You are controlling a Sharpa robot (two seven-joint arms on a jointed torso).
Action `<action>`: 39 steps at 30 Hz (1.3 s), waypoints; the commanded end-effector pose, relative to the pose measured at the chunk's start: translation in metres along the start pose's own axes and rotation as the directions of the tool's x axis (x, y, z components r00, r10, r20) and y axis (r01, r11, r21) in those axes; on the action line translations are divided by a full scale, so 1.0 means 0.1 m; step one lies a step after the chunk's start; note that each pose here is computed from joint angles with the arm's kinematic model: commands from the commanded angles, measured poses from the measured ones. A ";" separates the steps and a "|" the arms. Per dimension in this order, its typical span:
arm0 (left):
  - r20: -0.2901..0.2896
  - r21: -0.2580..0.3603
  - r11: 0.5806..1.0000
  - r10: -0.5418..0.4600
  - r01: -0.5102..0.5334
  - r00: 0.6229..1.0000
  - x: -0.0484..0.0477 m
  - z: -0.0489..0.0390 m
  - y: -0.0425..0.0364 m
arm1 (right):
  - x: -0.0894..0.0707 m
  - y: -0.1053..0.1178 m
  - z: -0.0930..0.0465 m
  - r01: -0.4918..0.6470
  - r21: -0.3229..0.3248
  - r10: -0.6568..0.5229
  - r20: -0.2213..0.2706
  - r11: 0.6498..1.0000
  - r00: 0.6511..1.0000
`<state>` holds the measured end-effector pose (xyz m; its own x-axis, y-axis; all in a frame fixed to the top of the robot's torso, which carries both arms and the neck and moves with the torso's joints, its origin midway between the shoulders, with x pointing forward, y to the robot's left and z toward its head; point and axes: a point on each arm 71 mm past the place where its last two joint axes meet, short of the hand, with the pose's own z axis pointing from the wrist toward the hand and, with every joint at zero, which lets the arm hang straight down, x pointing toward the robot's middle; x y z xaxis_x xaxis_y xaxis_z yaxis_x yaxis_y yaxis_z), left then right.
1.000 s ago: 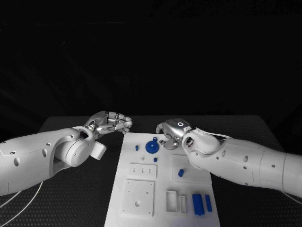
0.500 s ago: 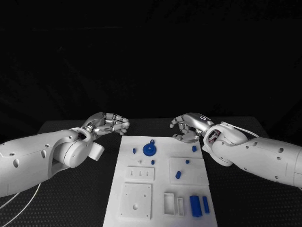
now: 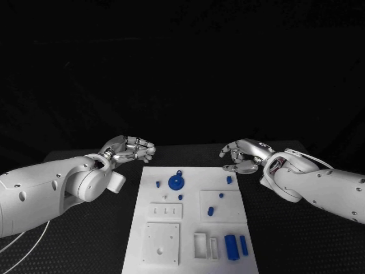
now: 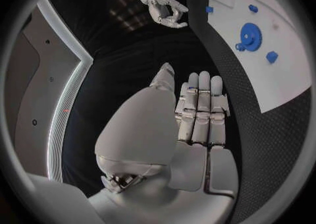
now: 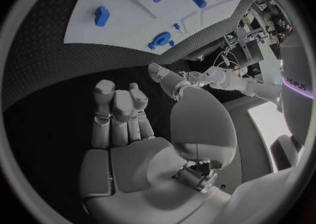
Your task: Assemble the parts on the task board
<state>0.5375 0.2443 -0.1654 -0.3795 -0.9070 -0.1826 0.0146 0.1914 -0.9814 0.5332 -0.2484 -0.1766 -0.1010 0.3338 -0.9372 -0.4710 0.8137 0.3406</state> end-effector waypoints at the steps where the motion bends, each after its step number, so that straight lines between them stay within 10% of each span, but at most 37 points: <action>1: -0.023 0.016 1.000 -0.005 0.005 1.000 0.031 0.004 -0.008 | 0.06 -0.10 -0.05 -0.037 0.009 0.037 -0.047 0.999 0.998; 39: -0.034 0.006 1.000 -0.011 0.011 0.999 0.053 -0.012 0.033 | 0.60 -0.55 -0.12 -0.066 0.143 0.082 -0.106 0.987 0.991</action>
<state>0.5354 0.2441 -0.1705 -0.3912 -0.9034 -0.1755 0.0054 0.1884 -0.9821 0.5425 -0.2798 -0.2513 -0.2121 0.3416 -0.9156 -0.3299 0.8569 0.3961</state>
